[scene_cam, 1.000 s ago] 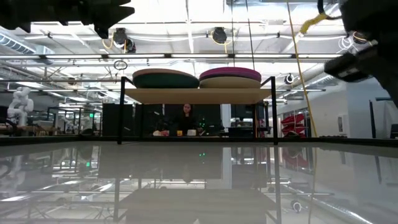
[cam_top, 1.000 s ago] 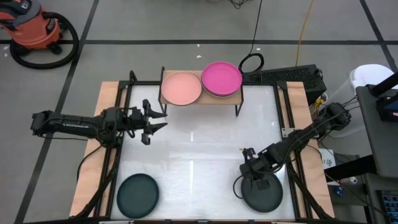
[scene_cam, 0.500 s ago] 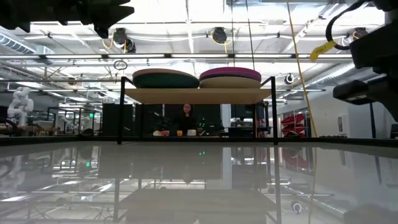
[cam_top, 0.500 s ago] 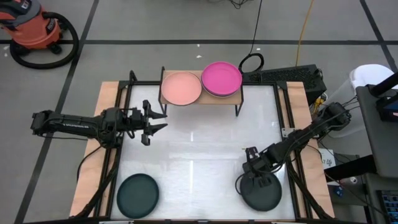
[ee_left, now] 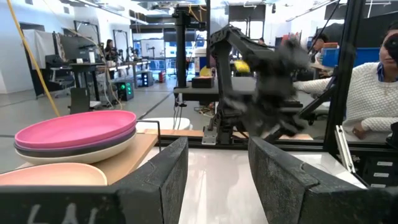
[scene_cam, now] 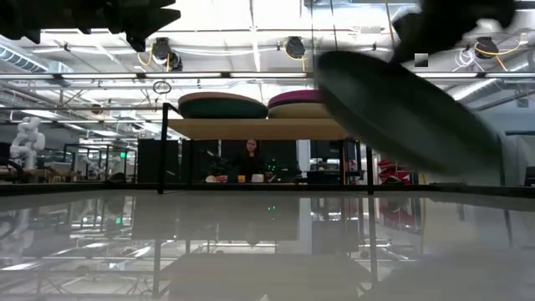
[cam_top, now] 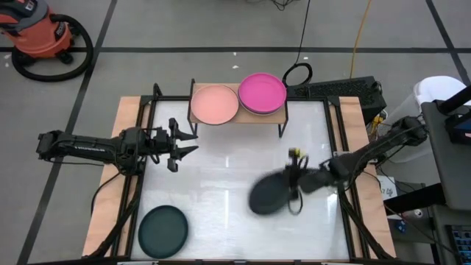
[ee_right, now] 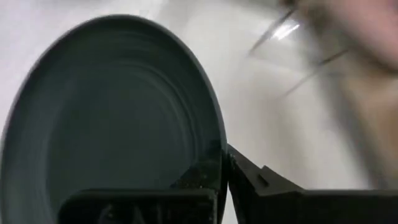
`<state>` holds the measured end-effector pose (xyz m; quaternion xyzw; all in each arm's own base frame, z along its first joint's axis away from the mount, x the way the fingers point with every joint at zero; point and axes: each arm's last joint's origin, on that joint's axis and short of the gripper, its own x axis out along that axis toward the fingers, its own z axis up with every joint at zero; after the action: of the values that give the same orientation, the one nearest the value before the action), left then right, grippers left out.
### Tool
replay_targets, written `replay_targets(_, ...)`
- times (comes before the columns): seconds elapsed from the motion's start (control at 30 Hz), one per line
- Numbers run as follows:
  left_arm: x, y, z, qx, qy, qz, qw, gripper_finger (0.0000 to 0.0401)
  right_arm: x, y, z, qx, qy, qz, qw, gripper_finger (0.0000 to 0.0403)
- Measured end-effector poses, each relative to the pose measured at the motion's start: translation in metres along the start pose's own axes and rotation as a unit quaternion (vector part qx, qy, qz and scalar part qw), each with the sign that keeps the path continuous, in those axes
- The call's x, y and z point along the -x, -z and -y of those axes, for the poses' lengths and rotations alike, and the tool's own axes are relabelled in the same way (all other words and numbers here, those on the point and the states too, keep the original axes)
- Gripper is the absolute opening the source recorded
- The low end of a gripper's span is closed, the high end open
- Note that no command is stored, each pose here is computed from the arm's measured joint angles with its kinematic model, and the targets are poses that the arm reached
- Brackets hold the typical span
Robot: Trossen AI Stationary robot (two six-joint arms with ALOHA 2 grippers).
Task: Place and stack plates onto a shelf
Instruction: Stack the right black plate on top of the orange plate on the shelf
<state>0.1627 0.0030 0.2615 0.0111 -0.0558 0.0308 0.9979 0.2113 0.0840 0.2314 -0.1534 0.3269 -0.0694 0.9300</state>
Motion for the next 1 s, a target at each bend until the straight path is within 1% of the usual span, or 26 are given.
replay_targets(0.07,0.000,0.000,0.000,0.000,0.000,0.000,1.000,0.0175,0.006,-0.017,0.018,-0.039,0.069,0.077,0.994,0.0001)
replay_targets(0.1,0.000,0.000,0.000,0.000,-0.001,0.000,1.000,0.0175,0.009,-0.026,0.029,-0.067,0.100,0.115,0.986,0.0000)
replay_targets(0.17,0.000,0.000,0.000,0.000,-0.001,0.000,1.000,0.0175,0.015,-0.041,0.052,-0.110,0.142,0.184,0.966,0.0000)
replay_targets(0.23,0.000,0.000,0.000,0.000,-0.001,0.000,1.000,0.0175,0.019,-0.052,0.074,-0.142,0.169,0.247,0.944,0.0000)
replay_targets(0.33,0.000,0.000,0.000,-0.002,-0.002,0.001,1.000,0.0175,0.020,-0.061,0.111,-0.187,0.200,0.331,0.903,0.0000)
replay_targets(0.4,0.002,-0.002,0.000,-0.012,-0.006,0.005,1.000,0.0175,0.015,-0.060,0.134,-0.219,0.204,0.364,0.882,0.0000)
replay_targets(0.43,0.004,-0.004,-0.001,-0.019,-0.006,0.011,1.000,0.0175,0.010,-0.058,0.145,-0.234,0.203,0.368,0.877,0.0000)
replay_targets(0.53,0.013,-0.012,-0.002,-0.036,-0.020,0.037,0.998,0.0175,-0.012,-0.048,0.175,-0.283,0.199,0.353,0.869,0.0000)
replay_targets(0.63,0.021,-0.014,-0.003,-0.035,-0.030,0.032,0.998,0.0175,-0.036,-0.043,0.202,-0.330,0.181,0.339,0.862,0.0000)
replay_targets(0.7,0.023,-0.013,-0.003,-0.035,-0.030,0.024,0.999,0.0175,-0.052,-0.044,0.219,-0.358,0.163,0.339,0.855,0.0000)
replay_targets(0.77,0.024,-0.012,-0.003,-0.032,-0.029,0.017,0.999,0.0175,-0.069,-0.051,0.234,-0.374,0.141,0.341,0.851,0.0000)
replay_targets(0.87,0.023,-0.009,-0.003,-0.026,-0.028,0.006,0.999,0.0175,-0.095,-0.063,0.249,-0.384,0.117,0.332,0.853,0.0000)
replay_targets(1.0,0.023,-0.007,-0.003,-0.026,-0.028,-0.005,0.999,0.0175,-0.129,-0.073,0.261,-0.392,0.115,0.297,0.863,0.0000)
